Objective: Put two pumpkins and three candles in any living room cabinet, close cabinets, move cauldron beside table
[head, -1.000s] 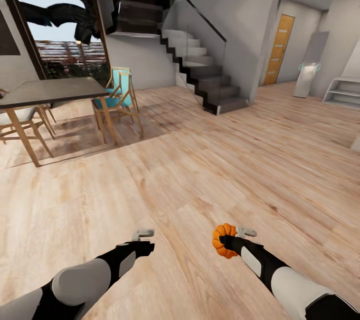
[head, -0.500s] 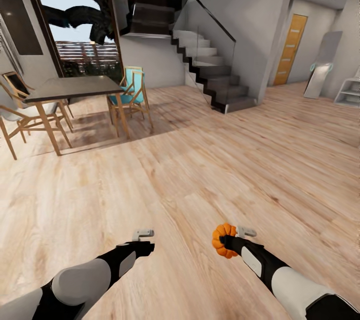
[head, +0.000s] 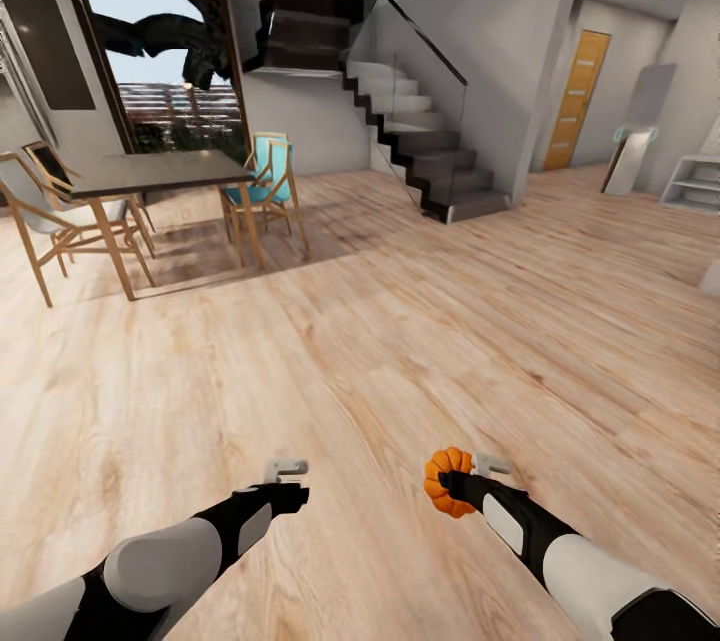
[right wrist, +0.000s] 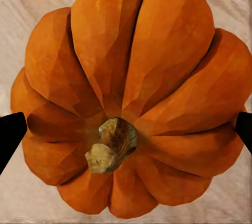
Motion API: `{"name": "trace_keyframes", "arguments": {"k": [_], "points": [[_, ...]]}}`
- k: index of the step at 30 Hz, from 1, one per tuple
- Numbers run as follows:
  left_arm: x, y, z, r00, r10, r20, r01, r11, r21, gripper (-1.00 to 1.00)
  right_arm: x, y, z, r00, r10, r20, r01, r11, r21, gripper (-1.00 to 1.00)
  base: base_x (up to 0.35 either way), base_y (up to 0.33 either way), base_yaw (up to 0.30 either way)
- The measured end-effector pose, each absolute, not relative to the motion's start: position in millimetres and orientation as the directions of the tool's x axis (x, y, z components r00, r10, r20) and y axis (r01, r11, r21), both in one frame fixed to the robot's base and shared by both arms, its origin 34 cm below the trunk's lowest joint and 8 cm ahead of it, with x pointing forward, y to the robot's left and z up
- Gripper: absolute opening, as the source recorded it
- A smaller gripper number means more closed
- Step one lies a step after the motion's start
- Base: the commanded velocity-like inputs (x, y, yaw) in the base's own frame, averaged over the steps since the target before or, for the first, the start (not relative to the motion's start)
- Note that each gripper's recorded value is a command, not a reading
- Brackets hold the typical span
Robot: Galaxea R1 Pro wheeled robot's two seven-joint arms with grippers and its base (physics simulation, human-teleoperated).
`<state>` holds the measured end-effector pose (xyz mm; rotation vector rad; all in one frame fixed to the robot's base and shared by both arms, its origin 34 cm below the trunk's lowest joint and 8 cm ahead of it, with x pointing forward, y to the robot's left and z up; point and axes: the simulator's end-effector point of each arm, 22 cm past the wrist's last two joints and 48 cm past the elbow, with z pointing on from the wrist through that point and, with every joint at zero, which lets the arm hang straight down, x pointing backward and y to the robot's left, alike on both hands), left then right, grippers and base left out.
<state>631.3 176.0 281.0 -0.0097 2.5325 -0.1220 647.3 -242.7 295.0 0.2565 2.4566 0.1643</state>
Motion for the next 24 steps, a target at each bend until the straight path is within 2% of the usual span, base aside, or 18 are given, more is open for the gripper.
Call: {"name": "trace_keyframes", "arguments": {"k": [7,17,24], "points": [[631.3,176.1,281.0,-0.822,-0.035,-0.569,0.020,0.996,-0.090,1.00,647.3,-241.7,295.0,-0.767,0.225,-0.601,0.143,0.973,0.182,-1.00,-0.332,0.000,0.141],[631.3,176.0,280.9,-0.822,-0.034,-0.569,0.020,0.996,-0.090,1.00,647.5,-240.5,295.1,-0.766,0.227,-0.601,0.144,0.972,0.184,-1.00,-0.331,0.000,0.021],[631.4,176.7,281.0,-0.822,-0.036,-0.568,0.018,0.996,-0.089,1.00,647.4,-241.9,294.9,-0.766,0.227,-0.601,0.147,0.973,0.180,-1.00,-0.332,0.036,0.154]]}}
